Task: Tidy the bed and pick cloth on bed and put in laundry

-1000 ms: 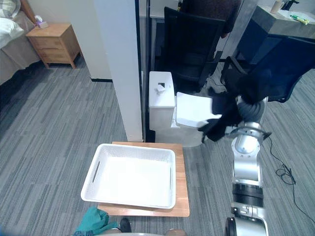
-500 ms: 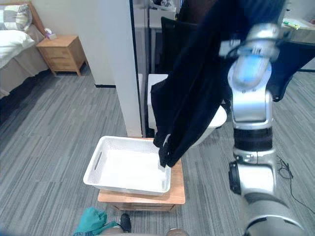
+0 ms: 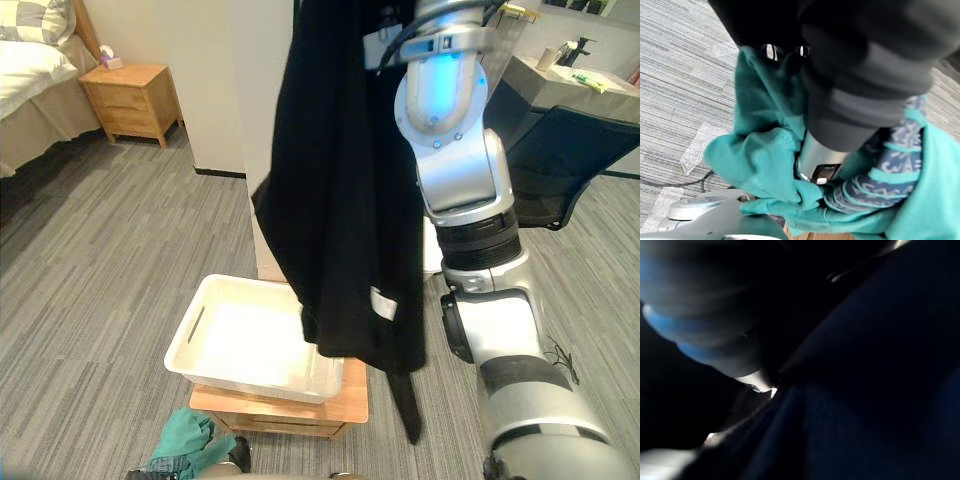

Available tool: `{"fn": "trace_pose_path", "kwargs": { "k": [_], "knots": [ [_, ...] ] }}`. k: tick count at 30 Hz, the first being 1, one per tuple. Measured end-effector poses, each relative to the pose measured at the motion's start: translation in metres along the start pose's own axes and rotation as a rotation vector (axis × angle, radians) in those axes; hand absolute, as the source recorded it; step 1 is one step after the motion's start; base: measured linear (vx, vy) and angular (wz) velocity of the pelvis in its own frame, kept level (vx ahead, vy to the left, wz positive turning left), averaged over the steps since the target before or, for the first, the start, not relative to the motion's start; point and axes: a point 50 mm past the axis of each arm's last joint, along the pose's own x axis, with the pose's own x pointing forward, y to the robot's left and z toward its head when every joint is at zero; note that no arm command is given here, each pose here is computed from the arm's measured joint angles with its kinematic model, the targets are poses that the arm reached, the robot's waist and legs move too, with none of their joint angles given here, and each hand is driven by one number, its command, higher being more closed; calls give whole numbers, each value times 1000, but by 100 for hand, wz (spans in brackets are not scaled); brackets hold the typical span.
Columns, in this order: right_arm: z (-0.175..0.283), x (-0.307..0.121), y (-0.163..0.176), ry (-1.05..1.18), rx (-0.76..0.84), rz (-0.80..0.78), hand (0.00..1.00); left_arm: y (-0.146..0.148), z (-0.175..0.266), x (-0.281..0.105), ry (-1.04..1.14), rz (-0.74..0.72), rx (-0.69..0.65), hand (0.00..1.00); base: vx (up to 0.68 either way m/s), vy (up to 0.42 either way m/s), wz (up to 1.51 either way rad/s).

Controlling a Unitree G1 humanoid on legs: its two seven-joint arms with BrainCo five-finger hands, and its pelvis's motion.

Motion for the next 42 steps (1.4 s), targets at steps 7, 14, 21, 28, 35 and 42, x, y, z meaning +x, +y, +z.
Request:
{"fn": "trace_pose_path", "kwargs": {
  "k": [7, 14, 21, 28, 35, 42],
  "knots": [
    [-7, -6, 25, 68, 84, 51, 100, -3, 4, 0, -11, 9, 2, 100, -4, -21, 2],
    [-5, -20, 75, 163, 225, 145, 100, -9, 9, 0, -28, -7, 23, 100, 0, -28, 5],
    [-9, -47, 126, 304, 317, 269, 100, -8, 13, 1, -39, 7, 26, 100, 4, -2, 5],
    [-9, -80, 154, 397, 380, 365, 100, -4, 13, 2, -39, 16, 32, 100, -2, -3, 9],
    [-8, -134, 194, 542, 429, 545, 100, -3, 10, 2, -35, 18, 39, 100, 0, 0, 0],
    [-24, -161, 203, 639, 378, 628, 100, -8, 20, 3, -69, 7, 30, 100, -32, 5, -1]
  ]
}}
